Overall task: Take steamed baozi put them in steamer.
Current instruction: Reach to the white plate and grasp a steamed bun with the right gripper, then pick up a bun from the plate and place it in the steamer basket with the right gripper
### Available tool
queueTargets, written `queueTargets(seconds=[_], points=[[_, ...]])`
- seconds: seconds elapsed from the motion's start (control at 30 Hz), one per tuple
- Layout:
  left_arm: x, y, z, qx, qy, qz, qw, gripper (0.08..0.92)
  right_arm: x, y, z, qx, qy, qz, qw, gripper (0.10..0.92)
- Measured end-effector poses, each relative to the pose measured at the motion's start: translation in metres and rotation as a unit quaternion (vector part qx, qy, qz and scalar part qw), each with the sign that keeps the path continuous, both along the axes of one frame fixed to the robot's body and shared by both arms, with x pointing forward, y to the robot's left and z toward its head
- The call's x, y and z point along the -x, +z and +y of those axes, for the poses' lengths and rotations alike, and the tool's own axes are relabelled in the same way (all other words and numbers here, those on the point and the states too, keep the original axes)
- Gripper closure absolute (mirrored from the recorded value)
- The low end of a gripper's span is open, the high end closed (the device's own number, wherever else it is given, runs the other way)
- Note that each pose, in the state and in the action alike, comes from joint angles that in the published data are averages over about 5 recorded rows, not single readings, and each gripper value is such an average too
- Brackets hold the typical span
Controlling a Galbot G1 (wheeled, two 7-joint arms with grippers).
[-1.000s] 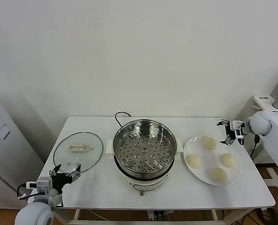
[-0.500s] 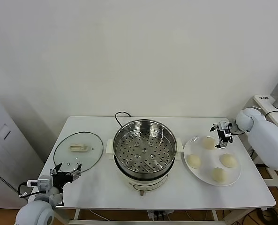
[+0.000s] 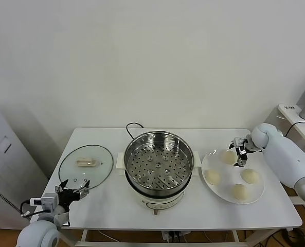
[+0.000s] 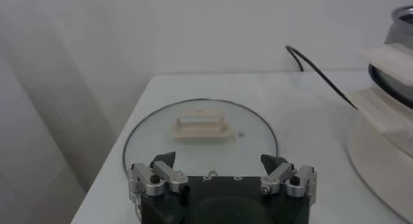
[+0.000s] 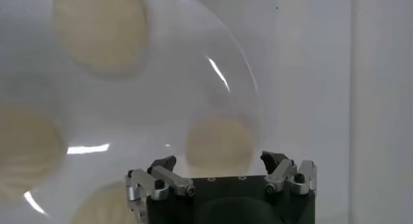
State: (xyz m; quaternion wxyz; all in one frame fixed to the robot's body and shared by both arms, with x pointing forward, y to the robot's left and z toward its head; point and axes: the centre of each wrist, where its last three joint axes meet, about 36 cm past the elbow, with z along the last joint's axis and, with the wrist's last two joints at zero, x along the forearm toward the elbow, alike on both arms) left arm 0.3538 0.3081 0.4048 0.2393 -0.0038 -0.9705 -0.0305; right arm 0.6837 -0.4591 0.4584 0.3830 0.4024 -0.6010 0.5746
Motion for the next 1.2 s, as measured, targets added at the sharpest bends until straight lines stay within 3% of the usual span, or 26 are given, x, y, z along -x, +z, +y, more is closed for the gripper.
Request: queueTargets(seconds=[0.6, 0.87, 1.2], points=[[0.005, 0.004, -0.004, 0.003, -0.004, -0.002, 1.000, 0.177, 0.002, -0.009, 0.003, -0.014, -0.016, 0.002, 1.000, 0.602], [0.007, 0.006, -0.007, 0.003, -0.005, -0.005, 1.000, 0.177, 0.000, 0.016, 0.007, -0.018, -0.001, -0.007, 1.000, 0.624], [0.011, 0.007, -0.010, 0.004, -0.008, -0.007, 1.000, 0.177, -0.014, 0.118, 0.050, -0.040, 0.105, -0.049, 0.993, 0.623]])
